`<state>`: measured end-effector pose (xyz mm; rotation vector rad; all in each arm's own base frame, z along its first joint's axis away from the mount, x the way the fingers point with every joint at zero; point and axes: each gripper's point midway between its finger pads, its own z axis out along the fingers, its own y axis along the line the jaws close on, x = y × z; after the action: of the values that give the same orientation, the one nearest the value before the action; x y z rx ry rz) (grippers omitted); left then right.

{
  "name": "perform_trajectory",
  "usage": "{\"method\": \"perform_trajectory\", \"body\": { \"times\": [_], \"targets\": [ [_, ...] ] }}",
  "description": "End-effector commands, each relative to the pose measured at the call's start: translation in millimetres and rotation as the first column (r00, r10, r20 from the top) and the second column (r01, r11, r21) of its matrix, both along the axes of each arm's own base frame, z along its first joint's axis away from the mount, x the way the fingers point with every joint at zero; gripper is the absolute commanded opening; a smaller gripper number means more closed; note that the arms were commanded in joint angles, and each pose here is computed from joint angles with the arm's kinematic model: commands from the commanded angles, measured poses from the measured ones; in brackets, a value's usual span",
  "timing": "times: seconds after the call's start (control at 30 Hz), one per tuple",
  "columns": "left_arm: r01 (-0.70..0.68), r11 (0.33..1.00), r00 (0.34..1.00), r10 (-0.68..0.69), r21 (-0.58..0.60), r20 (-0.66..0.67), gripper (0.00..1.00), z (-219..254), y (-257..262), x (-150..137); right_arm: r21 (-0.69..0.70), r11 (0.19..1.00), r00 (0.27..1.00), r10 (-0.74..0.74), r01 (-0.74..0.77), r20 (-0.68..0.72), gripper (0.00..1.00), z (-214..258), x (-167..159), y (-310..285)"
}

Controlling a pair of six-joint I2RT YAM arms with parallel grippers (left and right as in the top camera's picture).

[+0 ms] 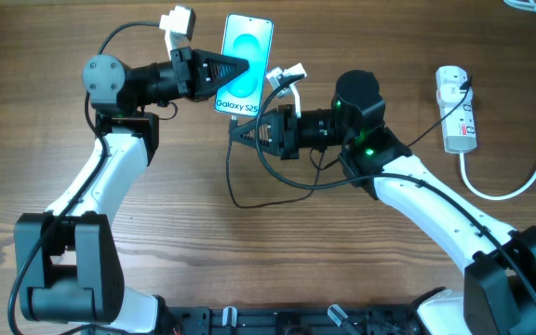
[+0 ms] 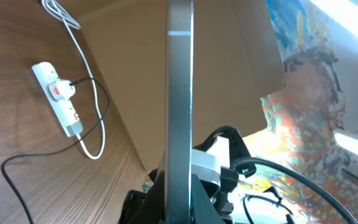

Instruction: Plug charger to phone and switch on socket

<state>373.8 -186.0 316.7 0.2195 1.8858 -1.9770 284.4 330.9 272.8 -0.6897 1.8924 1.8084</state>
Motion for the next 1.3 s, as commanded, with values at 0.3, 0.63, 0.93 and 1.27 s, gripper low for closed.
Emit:
{"method": "perform_trajectory", "body": {
  "times": [0.3, 0.63, 0.93, 1.27],
  "targets": [
    [0.062, 0.998, 0.995, -0.064, 0.027, 0.078, 0.04, 8.2, -5.1, -16.7, 0.003, 1.0, 1.0, -0.03, 0.03, -0.007, 0.04, 0.3, 5.7, 3.5],
    [0.029, 0.999, 0.995, -0.033, 0.04, 0.091, 0.04, 6.3, 15.0, -10.6, 0.002, 0.999, 0.999, -0.038, 0.038, -0.015, 0.04, 0.1, 7.1, 3.5],
    [0.009, 0.999, 0.997, -0.012, 0.03, 0.075, 0.04, 7.6, 16.8, -7.0, -0.001, 0.998, 0.998, -0.055, 0.055, -0.033, 0.04, -0.2, 9.7, 3.4],
    [-0.021, 1.0, 1.0, 0.021, -0.01, -0.013, 0.04, 12.0, 10.6, -0.6, -0.001, 0.998, 0.997, -0.057, 0.057, -0.058, 0.04, -0.1, 9.8, 3.4]
  ]
}}
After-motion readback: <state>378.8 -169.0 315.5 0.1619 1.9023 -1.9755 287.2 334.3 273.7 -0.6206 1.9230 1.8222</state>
